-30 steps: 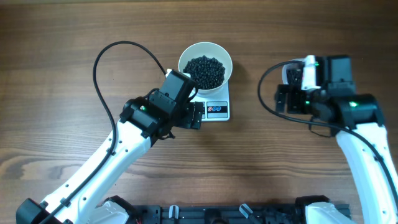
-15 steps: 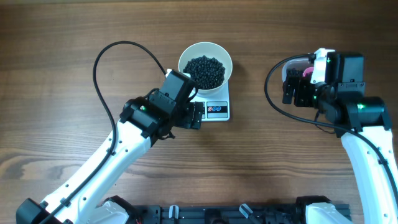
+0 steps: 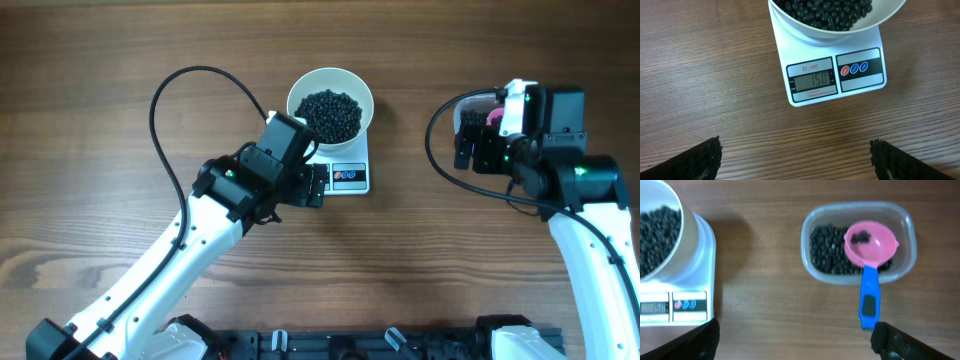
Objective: Scoop item into bowl and weigh 150g on scale
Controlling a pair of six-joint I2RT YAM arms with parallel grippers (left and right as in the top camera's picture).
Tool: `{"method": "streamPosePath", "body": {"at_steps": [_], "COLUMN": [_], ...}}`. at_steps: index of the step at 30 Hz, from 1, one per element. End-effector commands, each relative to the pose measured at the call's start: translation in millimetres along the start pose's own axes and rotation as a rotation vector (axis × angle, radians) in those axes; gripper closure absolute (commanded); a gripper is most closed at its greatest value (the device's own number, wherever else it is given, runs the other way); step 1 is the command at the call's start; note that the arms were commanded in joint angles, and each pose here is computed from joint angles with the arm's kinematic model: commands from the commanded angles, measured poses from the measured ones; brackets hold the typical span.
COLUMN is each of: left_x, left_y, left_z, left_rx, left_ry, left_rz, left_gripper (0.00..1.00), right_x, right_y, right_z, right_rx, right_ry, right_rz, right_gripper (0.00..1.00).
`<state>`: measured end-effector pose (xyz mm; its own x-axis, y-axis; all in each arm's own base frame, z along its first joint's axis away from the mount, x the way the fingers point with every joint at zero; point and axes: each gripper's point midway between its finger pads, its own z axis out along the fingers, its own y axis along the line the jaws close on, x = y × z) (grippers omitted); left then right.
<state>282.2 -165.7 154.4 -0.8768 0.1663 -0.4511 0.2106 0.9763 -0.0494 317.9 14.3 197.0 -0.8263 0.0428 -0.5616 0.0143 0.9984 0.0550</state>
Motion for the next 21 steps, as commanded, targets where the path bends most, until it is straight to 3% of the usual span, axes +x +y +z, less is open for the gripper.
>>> {"method": "streamPosePath", "body": {"at_steps": [1, 13, 21], "left_x": [1.5, 1.5, 1.5], "left_y": [2.1, 2.1, 2.1], "left_z": [3.2, 3.2, 3.2], "left_rx": [-0.002, -0.002, -0.002], "left_ry": [0.010, 0.010, 0.010], "left_rz": [0.002, 0.002, 0.002], "left_gripper": [0.00, 0.00, 0.00], "right_x": [-4.4, -40.9, -61.5], "right_y": [3.9, 15.3, 17.6], "right_z": [-8.5, -10.2, -15.6], "right_rx": [-0.021, -0.081, -0.104], "right_ry": [-0.019, -0.174, -0.374], "right_rz": [-0.017, -0.027, 0.011], "right_gripper": [0.00, 0.00, 0.01]}}
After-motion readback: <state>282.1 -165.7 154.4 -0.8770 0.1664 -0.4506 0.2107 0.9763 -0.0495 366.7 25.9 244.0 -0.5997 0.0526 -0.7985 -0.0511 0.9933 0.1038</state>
